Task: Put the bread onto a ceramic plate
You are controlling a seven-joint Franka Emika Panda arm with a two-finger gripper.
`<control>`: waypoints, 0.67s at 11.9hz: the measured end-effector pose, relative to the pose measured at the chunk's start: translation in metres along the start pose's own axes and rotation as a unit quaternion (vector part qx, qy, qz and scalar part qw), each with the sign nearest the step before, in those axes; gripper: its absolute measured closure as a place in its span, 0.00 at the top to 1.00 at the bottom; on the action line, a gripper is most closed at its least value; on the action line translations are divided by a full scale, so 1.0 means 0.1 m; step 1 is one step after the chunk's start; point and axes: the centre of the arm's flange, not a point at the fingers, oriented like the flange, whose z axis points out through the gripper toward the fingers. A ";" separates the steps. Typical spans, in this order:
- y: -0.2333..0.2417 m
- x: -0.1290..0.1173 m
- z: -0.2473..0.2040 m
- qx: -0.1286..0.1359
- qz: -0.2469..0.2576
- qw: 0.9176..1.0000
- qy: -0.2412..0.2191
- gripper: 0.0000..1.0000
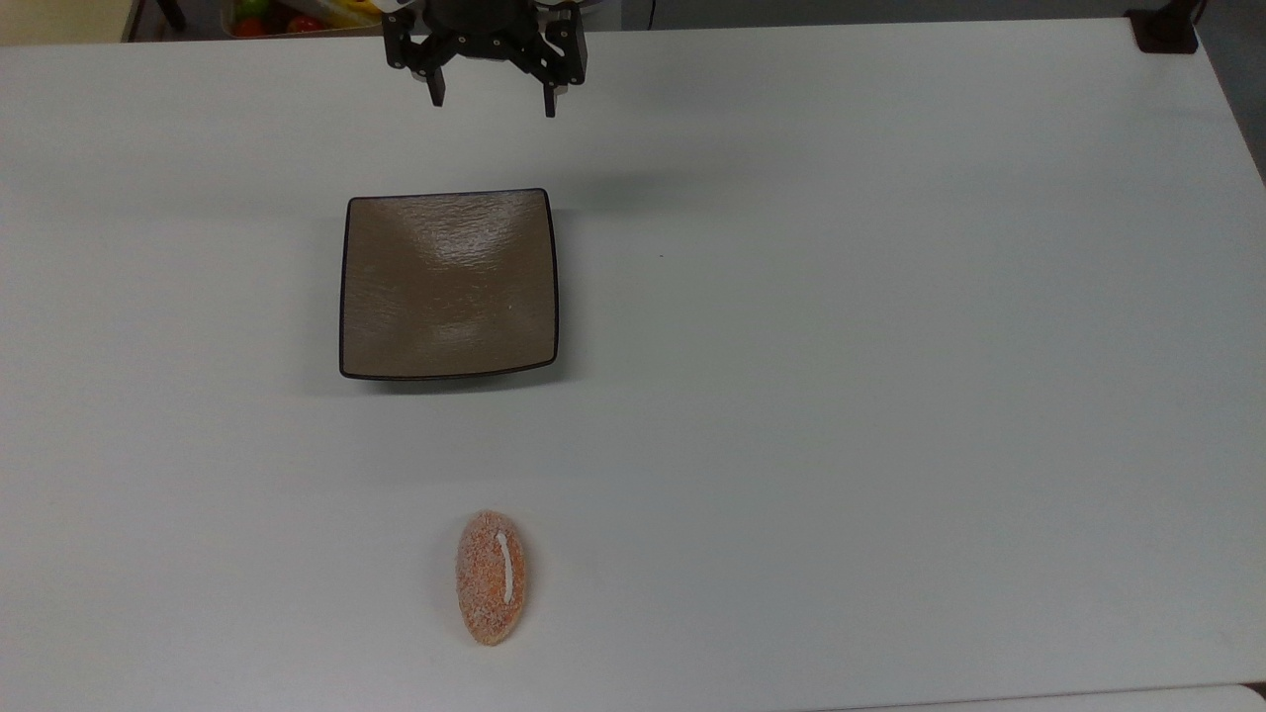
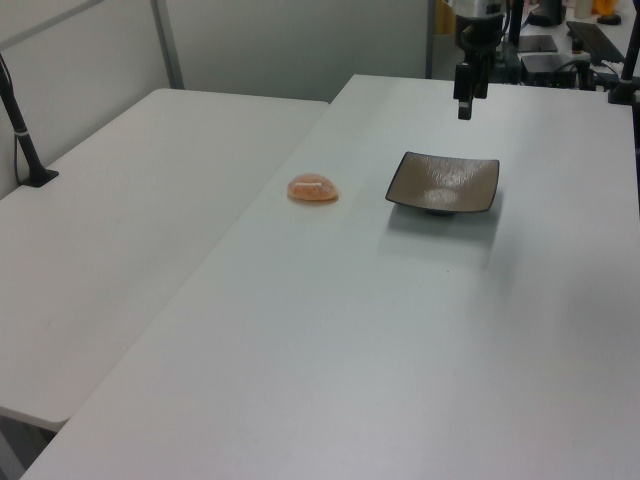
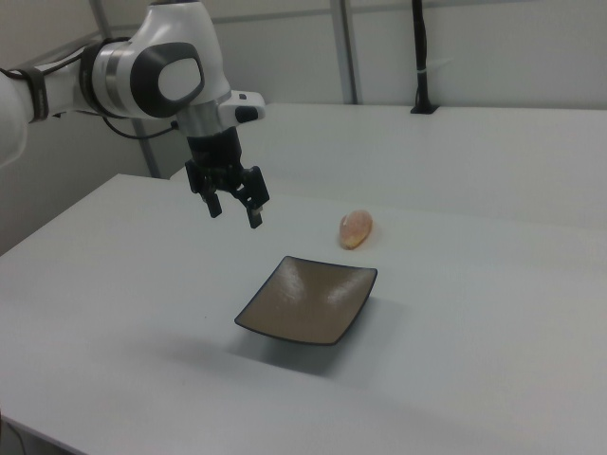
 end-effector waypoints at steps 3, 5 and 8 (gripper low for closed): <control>0.00 0.00 0.00 0.000 0.000 1.000 0.000 1.00; 0.00 0.00 -0.01 0.000 0.000 1.000 0.001 1.00; -0.06 -0.01 -0.01 0.000 -0.005 1.000 0.001 1.00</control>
